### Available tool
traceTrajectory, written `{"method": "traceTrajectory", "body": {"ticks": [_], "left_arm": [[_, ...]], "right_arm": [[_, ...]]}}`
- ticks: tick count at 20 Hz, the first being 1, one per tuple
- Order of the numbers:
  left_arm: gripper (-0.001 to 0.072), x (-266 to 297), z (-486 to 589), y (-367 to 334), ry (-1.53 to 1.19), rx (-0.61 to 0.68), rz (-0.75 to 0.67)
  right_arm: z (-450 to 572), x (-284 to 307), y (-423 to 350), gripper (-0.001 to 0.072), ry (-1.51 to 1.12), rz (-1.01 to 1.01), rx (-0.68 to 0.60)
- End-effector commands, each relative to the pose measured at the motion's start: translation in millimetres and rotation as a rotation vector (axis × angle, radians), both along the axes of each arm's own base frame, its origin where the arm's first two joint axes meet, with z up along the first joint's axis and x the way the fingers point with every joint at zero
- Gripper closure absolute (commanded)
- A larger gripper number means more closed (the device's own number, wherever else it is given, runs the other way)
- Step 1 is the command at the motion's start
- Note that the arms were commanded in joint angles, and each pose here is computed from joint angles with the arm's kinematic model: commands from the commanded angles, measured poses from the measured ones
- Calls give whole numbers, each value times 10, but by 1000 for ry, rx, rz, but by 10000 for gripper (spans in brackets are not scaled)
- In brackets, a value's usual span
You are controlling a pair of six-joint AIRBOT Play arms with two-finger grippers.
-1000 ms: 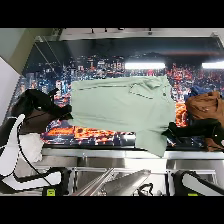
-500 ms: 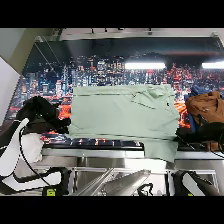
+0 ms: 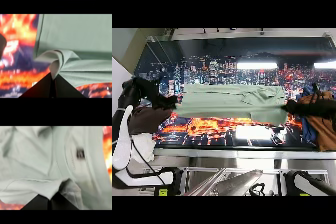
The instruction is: Fold the shirts.
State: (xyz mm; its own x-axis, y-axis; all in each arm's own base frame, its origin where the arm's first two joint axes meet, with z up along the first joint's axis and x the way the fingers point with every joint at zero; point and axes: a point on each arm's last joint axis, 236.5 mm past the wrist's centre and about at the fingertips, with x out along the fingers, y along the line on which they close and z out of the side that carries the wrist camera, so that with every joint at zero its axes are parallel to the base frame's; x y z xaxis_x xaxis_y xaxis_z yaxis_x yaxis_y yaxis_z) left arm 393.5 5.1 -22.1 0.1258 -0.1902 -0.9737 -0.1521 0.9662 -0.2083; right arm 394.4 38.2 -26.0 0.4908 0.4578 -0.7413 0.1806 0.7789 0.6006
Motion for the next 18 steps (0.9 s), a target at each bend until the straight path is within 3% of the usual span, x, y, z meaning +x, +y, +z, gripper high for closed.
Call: {"method": "traceTrajectory", "body": {"ticks": [1,10,11,12,13,14,18], "left_arm": [[691,725,-18,-106,-117,-32,4],[690,1517,-696,-331,-111,-46,-48],[690,1538,-696,-367,-111,-61,-47],[624,1533,-662,-426,-106,-70,-58],[296,1523,-611,-434,-101,-70,-66],[11,1549,-524,-443,-109,-74,-67],[8,1645,-54,-492,-176,-89,-88]], "right_arm": [[-27,715,67,692,-60,20,-6],[-656,1099,2,688,-10,8,-33],[-639,1111,4,652,-18,16,-37],[-599,1107,34,354,-17,31,-28],[-512,1090,51,58,-11,66,-17],[-380,1072,24,44,-8,102,-5],[-78,969,-506,0,36,63,41]]}}
